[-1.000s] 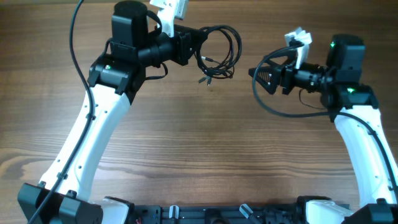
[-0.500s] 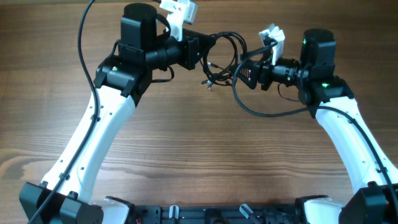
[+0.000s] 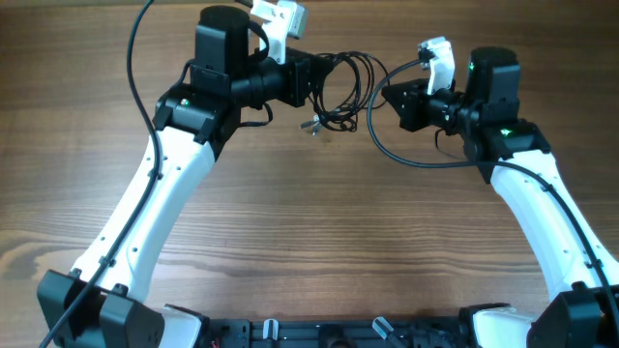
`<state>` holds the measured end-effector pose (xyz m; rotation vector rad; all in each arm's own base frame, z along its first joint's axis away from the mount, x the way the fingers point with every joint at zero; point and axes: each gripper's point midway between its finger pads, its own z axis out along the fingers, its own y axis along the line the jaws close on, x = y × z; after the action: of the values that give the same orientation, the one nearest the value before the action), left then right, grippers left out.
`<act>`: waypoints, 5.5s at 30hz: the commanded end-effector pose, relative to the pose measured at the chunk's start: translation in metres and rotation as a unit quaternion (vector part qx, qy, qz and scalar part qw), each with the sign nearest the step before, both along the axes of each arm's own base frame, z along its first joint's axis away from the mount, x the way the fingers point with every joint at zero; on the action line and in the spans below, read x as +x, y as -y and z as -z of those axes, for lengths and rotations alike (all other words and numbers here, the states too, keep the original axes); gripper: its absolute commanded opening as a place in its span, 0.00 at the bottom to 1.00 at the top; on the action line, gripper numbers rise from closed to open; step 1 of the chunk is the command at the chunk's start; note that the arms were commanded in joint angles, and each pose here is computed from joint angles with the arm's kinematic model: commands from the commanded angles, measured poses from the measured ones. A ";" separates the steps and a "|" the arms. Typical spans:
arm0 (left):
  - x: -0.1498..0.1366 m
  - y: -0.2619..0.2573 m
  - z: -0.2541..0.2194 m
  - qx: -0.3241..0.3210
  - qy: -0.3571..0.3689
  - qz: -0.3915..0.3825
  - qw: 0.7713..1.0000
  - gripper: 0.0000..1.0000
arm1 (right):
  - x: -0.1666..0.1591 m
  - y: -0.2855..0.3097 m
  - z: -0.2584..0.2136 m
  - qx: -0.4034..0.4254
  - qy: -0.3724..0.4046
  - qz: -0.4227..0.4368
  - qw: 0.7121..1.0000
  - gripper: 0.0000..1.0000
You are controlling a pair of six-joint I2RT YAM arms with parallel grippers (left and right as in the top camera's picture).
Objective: Untangle cables
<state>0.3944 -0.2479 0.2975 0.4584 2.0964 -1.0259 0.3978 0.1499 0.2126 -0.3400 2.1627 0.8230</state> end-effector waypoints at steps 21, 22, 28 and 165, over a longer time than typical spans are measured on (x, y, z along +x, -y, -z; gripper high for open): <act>0.044 -0.251 0.007 0.028 -0.036 -0.281 0.959 0.04 | -0.031 0.313 0.057 -0.028 -0.167 0.487 0.857 0.04; 0.043 -0.264 0.006 0.027 -0.035 -0.295 0.954 0.04 | -0.036 0.320 0.057 -0.025 -0.170 0.497 0.851 0.04; 0.031 -0.345 0.008 0.023 -0.044 -0.384 0.922 0.04 | -0.055 0.351 0.060 -0.009 -0.180 0.540 0.822 0.04; -0.029 -0.065 -0.036 0.039 0.017 -0.178 0.983 0.04 | -0.022 -0.099 0.030 0.048 -0.040 -0.136 0.989 0.37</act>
<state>0.3700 -0.1796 0.3281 0.1190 2.1057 -0.6826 0.3695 0.2476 0.1827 -0.5662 2.1778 1.1230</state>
